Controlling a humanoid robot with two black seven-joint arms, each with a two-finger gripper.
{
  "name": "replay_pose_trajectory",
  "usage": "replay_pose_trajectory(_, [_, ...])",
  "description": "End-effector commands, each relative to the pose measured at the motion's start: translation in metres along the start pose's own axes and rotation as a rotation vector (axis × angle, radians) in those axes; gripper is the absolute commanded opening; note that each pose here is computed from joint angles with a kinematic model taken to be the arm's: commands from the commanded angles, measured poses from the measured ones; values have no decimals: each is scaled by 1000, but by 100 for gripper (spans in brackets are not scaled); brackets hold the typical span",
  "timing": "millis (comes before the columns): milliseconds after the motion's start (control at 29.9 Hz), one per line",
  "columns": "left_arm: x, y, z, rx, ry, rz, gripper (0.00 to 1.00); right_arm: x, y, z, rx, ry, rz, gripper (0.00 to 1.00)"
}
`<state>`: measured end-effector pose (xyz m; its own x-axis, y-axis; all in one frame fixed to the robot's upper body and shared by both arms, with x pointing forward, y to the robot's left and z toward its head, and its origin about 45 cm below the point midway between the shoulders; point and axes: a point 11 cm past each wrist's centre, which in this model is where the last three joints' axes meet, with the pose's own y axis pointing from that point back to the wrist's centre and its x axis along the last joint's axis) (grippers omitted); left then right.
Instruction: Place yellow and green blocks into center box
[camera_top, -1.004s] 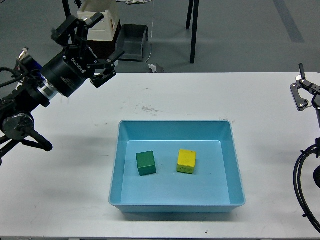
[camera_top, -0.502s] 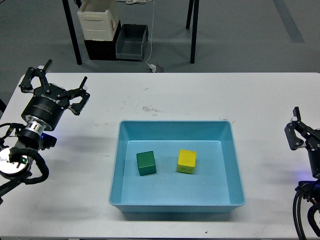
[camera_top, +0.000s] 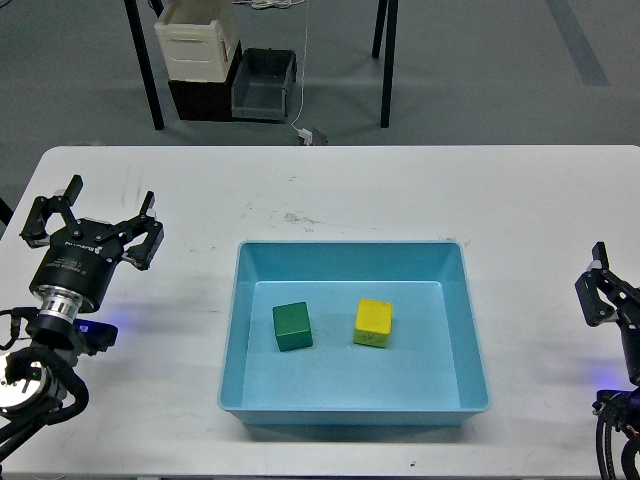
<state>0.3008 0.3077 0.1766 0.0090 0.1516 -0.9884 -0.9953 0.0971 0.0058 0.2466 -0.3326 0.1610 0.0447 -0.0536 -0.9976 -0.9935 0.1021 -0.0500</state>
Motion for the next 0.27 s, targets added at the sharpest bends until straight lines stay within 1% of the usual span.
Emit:
replay_pose_trajectory(0, [12,12,-11,1,42,26,100,5,4,4,-10,-2,18,100])
replay_pose_trajectory(234, [12,13,-13,2,50,24,100,6,4,6,-16,-5,17,100])
